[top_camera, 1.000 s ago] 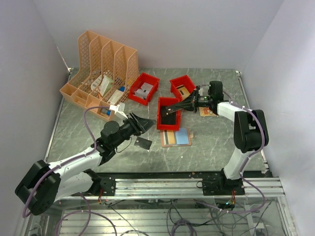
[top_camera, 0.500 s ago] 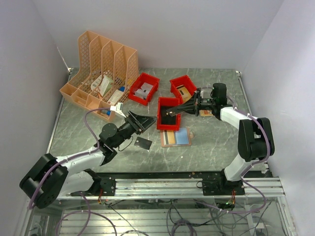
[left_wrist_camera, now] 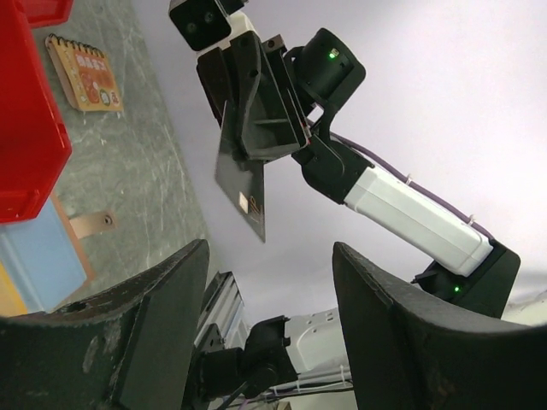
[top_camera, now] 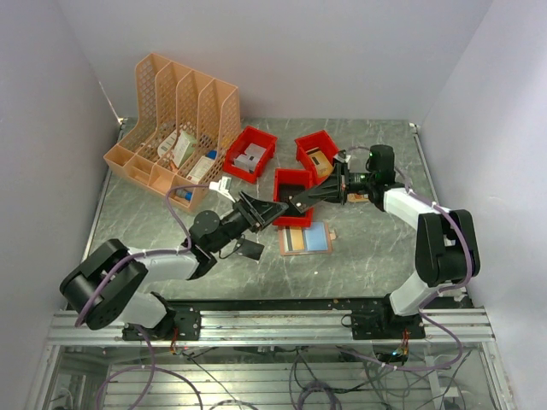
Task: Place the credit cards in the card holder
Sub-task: Adjust the credit card.
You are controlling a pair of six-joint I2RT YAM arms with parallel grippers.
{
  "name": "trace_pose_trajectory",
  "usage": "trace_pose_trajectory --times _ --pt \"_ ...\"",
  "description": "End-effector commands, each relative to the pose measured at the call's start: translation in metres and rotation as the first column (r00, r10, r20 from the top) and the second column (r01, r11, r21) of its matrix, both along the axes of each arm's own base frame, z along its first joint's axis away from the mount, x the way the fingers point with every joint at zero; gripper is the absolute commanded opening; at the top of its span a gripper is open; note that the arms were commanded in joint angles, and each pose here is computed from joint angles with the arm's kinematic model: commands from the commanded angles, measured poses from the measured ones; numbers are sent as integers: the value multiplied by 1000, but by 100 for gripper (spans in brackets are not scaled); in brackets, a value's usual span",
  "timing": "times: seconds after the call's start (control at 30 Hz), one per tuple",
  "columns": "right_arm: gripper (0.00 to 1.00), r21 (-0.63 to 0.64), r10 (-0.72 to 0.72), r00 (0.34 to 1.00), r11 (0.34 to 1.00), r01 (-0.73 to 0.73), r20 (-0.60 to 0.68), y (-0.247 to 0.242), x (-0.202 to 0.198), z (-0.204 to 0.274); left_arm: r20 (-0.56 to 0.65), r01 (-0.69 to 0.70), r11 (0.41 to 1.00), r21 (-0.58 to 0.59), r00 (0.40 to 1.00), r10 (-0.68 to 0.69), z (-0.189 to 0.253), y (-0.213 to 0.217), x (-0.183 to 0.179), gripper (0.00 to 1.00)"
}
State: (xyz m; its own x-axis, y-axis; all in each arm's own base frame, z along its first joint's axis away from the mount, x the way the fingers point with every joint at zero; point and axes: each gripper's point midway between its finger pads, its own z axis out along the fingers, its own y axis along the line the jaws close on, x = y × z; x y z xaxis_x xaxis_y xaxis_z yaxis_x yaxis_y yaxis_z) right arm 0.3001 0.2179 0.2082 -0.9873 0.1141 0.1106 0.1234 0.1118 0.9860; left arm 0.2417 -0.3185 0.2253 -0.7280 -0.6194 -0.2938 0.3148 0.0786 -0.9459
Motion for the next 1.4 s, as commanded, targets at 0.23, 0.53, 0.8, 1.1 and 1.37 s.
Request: trace_pose_trajectory --times 0.23,0.53,0.8,1.1,1.37 --pt "0 -57 195 811 979 -196 551 2 -19 18 164 4 966 260 985 -49 -4 -1 -2 74" --pt "0 -191 342 562 931 -311 753 16 -42 10 311 137 935 327 919 -244 2 12 -11 75" --pt "0 -329 484 393 856 -400 781 31 -63 -11 365 172 851 496 848 -384 -6 7 -13 74" --pt "0 -356 520 331 822 -445 787 40 -73 -12 377 174 811 559 818 -435 -27 0 -26 72" --pt "0 -356 527 316 811 -463 789 44 -78 -11 375 205 757 621 770 -516 -41 -27 -36 61"
